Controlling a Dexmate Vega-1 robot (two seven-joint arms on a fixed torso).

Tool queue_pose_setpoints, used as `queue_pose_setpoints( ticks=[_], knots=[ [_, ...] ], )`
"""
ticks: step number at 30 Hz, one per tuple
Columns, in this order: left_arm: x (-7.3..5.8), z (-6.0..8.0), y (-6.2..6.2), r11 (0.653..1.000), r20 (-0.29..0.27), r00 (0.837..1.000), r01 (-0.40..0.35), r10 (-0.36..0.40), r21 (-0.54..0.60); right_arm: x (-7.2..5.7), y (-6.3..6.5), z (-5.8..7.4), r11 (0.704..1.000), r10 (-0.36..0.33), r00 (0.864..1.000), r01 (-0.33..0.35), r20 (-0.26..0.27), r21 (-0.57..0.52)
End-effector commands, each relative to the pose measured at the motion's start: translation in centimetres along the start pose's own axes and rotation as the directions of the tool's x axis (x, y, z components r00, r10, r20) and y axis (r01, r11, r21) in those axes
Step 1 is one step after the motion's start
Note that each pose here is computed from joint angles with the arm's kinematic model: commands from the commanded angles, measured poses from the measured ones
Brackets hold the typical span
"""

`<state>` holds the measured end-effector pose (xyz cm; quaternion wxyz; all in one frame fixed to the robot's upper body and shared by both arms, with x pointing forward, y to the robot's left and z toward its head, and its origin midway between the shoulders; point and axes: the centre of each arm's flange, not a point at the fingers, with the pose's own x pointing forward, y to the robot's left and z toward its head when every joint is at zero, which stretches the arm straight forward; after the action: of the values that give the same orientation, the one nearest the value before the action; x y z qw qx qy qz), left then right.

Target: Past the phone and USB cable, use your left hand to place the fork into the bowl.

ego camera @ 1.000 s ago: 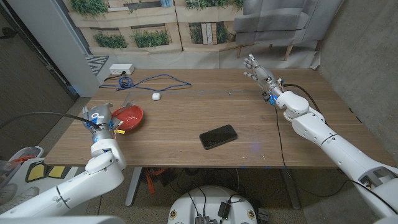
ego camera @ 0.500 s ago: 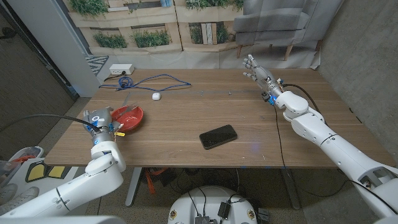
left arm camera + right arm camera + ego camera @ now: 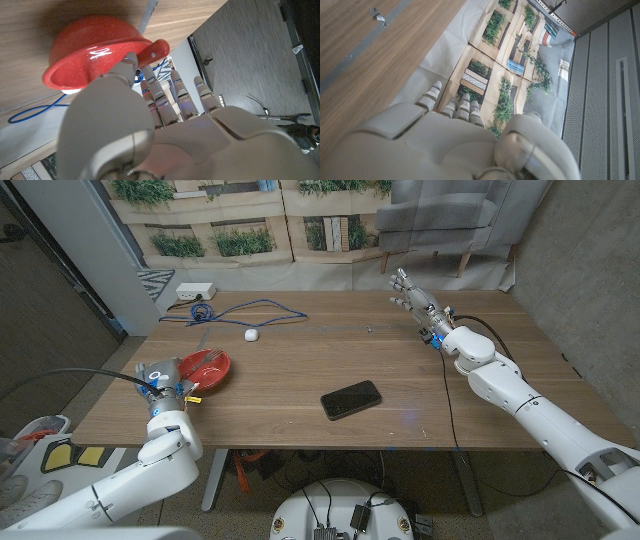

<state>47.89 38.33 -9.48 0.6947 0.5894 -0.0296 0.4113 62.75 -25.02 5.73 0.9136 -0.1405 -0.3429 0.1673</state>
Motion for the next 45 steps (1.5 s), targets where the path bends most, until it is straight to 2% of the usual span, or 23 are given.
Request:
queue_pose_setpoints(
  ticks=[1,20,31,45],
  knots=[
    [-0.2,-0.7,-0.6,1.0,-0.025,1.0,0.003,-0.003,0.006,0.6,0.2,0.0,1.0,0.016,1.0,-0.016,-0.007,0.0],
    [-0.1,-0.9,-0.8,1.0,-0.056,0.998,-0.01,0.01,0.006,1.5,0.1,0.0,1.0,0.031,1.0,-0.031,-0.006,-0.004],
    [-0.3,-1.1,-1.0,1.0,-0.044,0.999,0.004,-0.004,-0.001,1.7,0.3,0.1,0.999,0.035,0.999,-0.035,-0.009,-0.003],
    [-0.1,-1.2,-0.7,0.999,-0.029,0.999,-0.014,0.013,-0.028,1.5,0.5,0.3,0.999,0.036,0.999,-0.036,-0.008,-0.009]
  ],
)
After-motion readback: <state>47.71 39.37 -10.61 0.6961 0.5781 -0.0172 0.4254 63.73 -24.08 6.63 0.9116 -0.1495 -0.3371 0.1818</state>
